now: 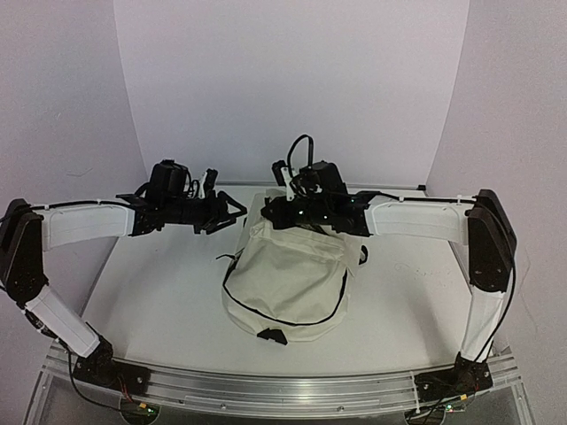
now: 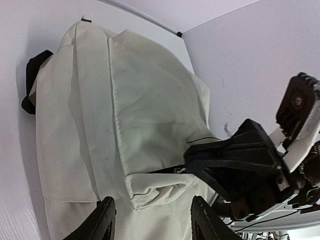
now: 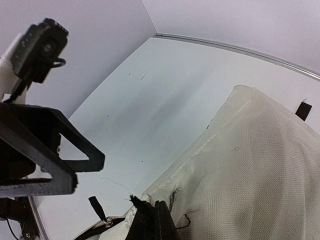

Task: Pack the student bag
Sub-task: Zip the student bag at the center of the board.

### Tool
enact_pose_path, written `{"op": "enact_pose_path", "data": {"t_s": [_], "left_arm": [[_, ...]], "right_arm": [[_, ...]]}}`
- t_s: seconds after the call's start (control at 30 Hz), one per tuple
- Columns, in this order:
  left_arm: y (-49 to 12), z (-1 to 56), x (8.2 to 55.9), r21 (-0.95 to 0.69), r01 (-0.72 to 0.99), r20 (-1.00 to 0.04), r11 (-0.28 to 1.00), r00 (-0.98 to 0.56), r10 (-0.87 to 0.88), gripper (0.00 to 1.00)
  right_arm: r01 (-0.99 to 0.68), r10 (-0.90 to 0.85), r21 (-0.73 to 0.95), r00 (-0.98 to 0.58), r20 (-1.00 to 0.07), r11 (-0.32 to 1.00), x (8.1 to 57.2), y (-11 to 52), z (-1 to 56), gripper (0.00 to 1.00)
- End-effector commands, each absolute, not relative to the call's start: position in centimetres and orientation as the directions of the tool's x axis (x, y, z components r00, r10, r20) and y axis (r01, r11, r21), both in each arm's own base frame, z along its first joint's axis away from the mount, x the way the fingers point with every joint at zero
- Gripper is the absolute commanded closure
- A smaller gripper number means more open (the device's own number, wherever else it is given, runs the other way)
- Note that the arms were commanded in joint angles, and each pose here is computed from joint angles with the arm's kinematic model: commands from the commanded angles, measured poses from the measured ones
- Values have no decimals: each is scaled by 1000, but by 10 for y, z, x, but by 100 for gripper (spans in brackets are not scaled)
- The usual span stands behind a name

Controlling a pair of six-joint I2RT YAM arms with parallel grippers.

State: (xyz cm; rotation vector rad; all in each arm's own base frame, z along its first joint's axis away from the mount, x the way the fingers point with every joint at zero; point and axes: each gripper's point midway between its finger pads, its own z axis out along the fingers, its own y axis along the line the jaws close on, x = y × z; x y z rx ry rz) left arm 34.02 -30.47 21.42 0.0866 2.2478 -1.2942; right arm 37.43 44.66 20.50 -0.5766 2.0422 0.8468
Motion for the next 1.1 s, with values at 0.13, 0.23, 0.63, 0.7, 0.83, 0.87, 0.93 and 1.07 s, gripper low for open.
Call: {"op": "enact_pose_path", "data": {"t_s": [0.13,0.23,0.63,0.7,0.83,0.87,0.93,1.07], "left_arm": [[-323,195,338,-839,294,-398,458,-906,-146,49],[-330,194,340,-851,296,-385,434,-914,-131,49],[-343,185,351,-878,280,-350,388,-929,-123,49],[-346,189,354,-880,288,-358,378,-925,-128,49],[-350,192,360,-885,297,-364,359,-922,-134,49],[-352,193,362,-887,298,-364,353,-922,-134,53],[-353,193,362,-892,295,-357,342,-925,-132,64],[-352,189,362,-893,283,-350,350,-926,-143,85]], "right_arm": [[-659,3,363,-480,-877,658,378,439,257,100],[-659,5,363,-479,-878,659,378,438,258,100],[-661,4,361,-476,-879,657,379,440,258,100],[-664,2,360,-476,-880,655,378,440,258,100],[-664,1,358,-474,-880,656,378,440,259,100],[-663,1,358,-474,-880,657,378,440,259,100],[-660,5,359,-473,-881,660,379,439,260,100],[-633,28,364,-476,-879,683,379,430,265,100]]}}
